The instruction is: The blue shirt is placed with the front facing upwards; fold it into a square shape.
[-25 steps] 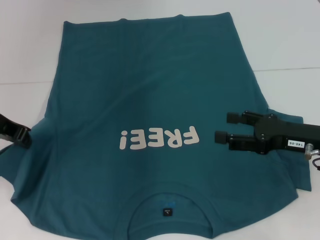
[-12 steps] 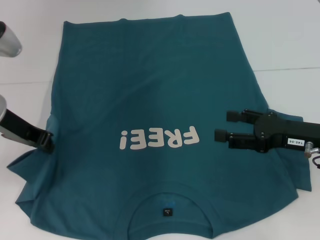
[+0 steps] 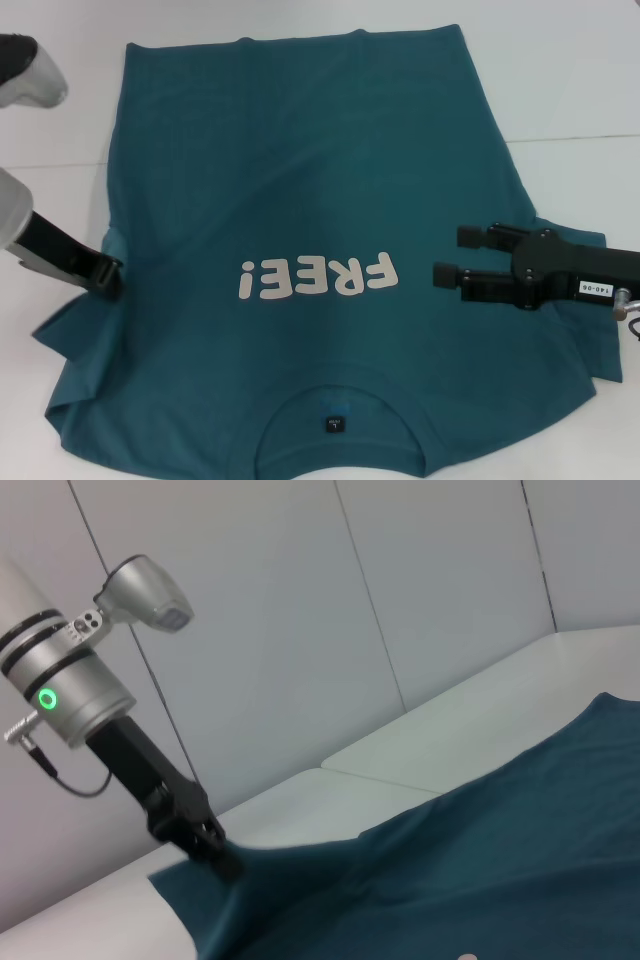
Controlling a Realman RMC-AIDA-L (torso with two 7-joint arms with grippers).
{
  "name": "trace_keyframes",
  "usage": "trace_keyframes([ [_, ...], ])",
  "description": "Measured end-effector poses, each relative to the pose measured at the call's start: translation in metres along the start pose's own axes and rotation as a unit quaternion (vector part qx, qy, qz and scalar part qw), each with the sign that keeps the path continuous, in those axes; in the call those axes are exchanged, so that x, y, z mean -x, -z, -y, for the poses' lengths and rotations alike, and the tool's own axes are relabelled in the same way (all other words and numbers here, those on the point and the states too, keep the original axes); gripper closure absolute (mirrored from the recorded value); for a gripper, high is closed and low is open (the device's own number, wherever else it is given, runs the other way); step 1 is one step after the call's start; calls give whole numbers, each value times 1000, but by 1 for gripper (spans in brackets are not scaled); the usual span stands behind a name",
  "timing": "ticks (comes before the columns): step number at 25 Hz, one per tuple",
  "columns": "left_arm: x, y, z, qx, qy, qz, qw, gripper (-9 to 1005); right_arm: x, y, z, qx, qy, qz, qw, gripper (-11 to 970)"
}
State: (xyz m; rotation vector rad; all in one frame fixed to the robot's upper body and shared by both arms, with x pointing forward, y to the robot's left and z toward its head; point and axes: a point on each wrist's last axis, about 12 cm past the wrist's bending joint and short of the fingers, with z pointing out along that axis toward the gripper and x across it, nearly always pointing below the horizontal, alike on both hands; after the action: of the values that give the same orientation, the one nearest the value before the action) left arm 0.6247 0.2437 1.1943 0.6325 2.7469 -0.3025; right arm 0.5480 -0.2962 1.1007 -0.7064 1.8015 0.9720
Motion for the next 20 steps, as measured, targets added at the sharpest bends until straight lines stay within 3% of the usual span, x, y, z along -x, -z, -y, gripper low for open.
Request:
trace_keyframes([
  [4, 1, 15, -19, 26, 2, -2, 1000, 969, -1, 1, 0, -2, -1, 0, 1000, 42],
  [8, 4, 23, -27, 39, -4, -16, 999, 970, -2, 2, 0, -2, -4, -1, 1000, 42],
  [20, 31, 8, 5, 19, -38, -69, 997, 970, -4, -4, -2, 5, 0, -17, 1000, 42],
])
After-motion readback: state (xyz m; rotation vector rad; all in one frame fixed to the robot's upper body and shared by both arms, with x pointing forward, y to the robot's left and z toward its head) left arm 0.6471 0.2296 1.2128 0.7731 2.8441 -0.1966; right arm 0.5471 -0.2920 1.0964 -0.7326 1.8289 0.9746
